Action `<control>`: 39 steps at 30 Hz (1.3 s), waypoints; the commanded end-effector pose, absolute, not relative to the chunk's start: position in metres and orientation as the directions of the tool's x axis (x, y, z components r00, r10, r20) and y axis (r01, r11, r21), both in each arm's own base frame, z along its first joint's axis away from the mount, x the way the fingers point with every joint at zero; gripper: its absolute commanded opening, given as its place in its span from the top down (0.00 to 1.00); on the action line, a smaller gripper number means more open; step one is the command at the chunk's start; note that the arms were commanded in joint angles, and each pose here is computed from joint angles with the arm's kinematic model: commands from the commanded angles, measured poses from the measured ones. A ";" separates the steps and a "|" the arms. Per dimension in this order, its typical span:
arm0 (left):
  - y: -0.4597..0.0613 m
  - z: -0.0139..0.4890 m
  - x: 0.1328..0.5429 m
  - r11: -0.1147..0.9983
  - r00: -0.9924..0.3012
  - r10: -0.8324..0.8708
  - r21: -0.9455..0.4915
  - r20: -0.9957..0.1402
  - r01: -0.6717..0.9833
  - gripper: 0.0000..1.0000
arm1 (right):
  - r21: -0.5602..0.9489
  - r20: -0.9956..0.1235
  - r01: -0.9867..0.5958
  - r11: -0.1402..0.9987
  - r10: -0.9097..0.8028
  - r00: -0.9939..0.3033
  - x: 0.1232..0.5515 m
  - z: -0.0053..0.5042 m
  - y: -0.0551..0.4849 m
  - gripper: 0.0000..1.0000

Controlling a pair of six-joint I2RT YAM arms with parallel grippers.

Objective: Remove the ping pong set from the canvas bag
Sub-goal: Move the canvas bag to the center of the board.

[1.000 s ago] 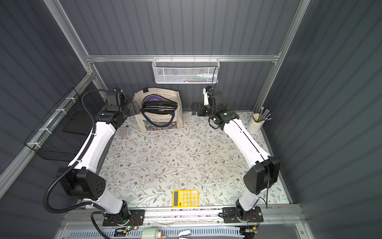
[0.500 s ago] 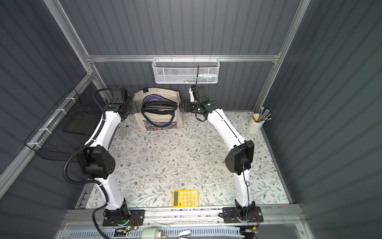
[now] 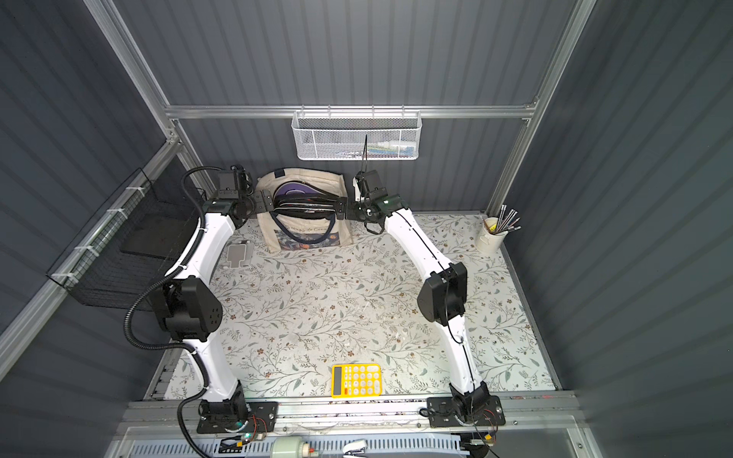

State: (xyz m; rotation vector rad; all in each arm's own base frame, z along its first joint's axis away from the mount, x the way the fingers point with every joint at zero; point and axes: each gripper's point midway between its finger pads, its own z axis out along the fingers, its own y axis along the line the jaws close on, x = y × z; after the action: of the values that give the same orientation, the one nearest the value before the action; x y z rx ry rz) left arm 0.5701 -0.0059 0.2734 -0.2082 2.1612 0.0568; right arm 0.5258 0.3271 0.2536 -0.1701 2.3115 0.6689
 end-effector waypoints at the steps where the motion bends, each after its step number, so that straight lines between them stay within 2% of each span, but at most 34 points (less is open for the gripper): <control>1: 0.005 0.265 0.576 0.978 -0.566 -0.131 -0.015 -0.814 -0.206 0.05 | 0.423 -0.698 -0.310 0.851 0.088 -0.711 0.531 0.266 0.332 0.09; 4: 0.006 0.261 0.580 0.978 -0.570 -0.130 -0.009 -0.811 -0.210 0.14 | 0.427 -0.698 -0.312 0.849 0.090 -0.710 0.533 0.264 0.336 0.10; 9: 0.007 0.258 0.581 0.975 -0.564 -0.145 -0.021 -0.813 -0.220 0.18 | 0.428 -0.708 -0.313 0.848 0.100 -0.699 0.539 0.263 0.344 0.09; 11: 0.006 0.258 0.580 0.976 -0.563 -0.150 -0.032 -0.813 -0.213 0.26 | 0.428 -0.711 -0.305 0.851 0.108 -0.695 0.544 0.260 0.346 0.09; 13: 0.003 0.256 0.579 0.977 -0.564 -0.161 -0.051 -0.810 -0.205 0.41 | 0.428 -0.711 -0.293 0.855 0.119 -0.693 0.548 0.255 0.347 0.09; 15: -0.002 0.256 0.576 0.979 -0.560 -0.172 -0.076 -0.811 -0.190 0.85 | 0.425 -0.711 -0.277 0.862 0.129 -0.691 0.554 0.247 0.346 0.11; 16: -0.003 0.255 0.574 0.979 -0.559 -0.176 -0.085 -0.810 -0.186 0.99 | 0.425 -0.713 -0.272 0.863 0.134 -0.688 0.556 0.245 0.347 0.13; 18: -0.005 0.253 0.570 0.979 -0.559 -0.183 -0.099 -0.809 -0.178 1.00 | 0.424 -0.716 -0.258 0.868 0.147 -0.682 0.562 0.239 0.346 0.22; 22: -0.009 0.252 0.561 0.980 -0.555 -0.192 -0.123 -0.810 -0.160 1.00 | 0.423 -0.722 -0.237 0.875 0.167 -0.672 0.567 0.233 0.345 0.47; 23: -0.010 0.253 0.558 0.979 -0.553 -0.194 -0.129 -0.810 -0.155 1.00 | 0.421 -0.723 -0.236 0.876 0.167 -0.670 0.568 0.232 0.345 0.58; 25: -0.013 0.256 0.555 0.978 -0.547 -0.204 -0.146 -0.812 -0.148 1.00 | 0.420 -0.726 -0.236 0.876 0.168 -0.667 0.568 0.234 0.344 0.89; 26: -0.014 0.256 0.553 0.978 -0.548 -0.207 -0.152 -0.811 -0.145 1.00 | 0.419 -0.728 -0.237 0.876 0.168 -0.665 0.567 0.236 0.344 1.00; 39: -0.020 0.271 0.533 0.970 -0.550 -0.242 -0.204 -0.799 -0.132 1.00 | 0.326 -0.788 -0.329 0.886 0.062 -0.613 0.514 0.282 0.332 1.00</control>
State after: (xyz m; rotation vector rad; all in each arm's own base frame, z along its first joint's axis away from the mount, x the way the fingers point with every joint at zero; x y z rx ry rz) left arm 0.5477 -0.0212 0.2431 -0.2476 2.1958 -0.1108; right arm 0.5278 0.3409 0.2369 -0.1545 2.2477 0.5777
